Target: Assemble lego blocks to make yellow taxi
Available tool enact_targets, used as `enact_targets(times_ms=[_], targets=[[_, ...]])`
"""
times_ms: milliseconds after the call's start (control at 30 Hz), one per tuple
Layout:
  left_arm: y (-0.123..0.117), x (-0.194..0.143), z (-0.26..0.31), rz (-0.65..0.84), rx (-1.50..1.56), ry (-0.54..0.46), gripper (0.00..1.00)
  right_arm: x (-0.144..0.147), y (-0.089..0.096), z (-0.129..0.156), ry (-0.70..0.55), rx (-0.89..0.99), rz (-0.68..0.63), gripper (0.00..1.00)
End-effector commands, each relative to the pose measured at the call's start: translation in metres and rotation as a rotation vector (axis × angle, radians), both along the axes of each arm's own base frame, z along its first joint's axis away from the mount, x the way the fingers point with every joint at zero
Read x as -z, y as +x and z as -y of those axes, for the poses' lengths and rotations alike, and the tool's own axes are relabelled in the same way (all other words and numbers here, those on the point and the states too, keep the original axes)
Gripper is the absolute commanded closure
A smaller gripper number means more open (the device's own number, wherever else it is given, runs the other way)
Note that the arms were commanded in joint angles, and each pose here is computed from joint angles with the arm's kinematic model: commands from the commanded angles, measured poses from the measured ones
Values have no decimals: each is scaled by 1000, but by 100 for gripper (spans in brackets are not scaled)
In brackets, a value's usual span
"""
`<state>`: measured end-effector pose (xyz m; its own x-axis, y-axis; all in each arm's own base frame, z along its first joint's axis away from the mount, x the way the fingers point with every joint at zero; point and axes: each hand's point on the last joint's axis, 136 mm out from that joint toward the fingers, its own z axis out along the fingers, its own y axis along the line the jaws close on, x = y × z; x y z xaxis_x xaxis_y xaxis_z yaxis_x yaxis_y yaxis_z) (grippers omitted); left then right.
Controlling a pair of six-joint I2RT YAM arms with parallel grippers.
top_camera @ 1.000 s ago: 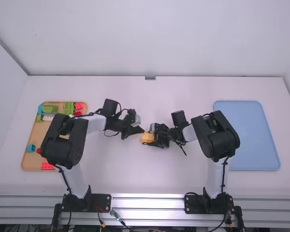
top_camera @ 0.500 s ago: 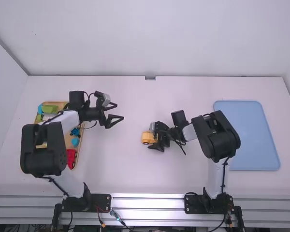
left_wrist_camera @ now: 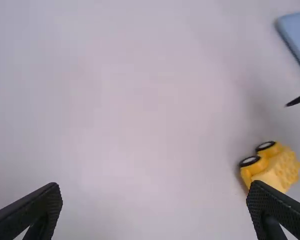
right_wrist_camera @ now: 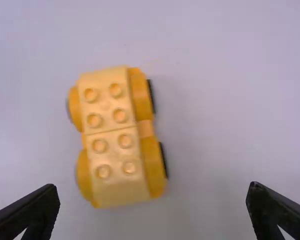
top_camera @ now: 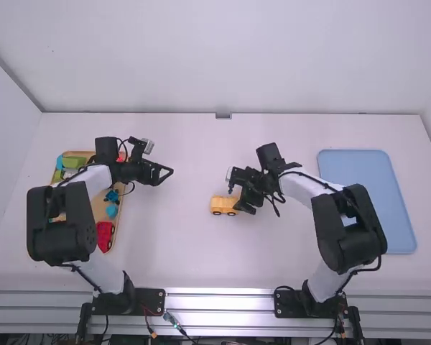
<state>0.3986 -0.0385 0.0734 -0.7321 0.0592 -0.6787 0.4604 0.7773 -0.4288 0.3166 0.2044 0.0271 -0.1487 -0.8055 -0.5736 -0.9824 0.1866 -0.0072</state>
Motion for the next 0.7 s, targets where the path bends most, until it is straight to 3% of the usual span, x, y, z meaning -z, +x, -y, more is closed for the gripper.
enact_targets(times_ms=[0,200,333,400,533,667], targets=[[4,-12,-22,-43,-163,65,1,-4,11,12,-76,33,54,1],[-17,-15,-77,-233,-573,202,1,-6,17,11,-75,38,81,1],[-66,-30,-140,-352,-1056,369,1,-9,25,8,-61,39,118,1],[-77,-33,-149,-365,-1109,412,1,-10,27,8,-59,40,125,1],[-120,-41,-180,-420,-1204,666,1,-14,33,5,-46,42,157,1],[-130,-36,-189,-473,-1098,693,1,-16,37,5,-46,45,169,1]])
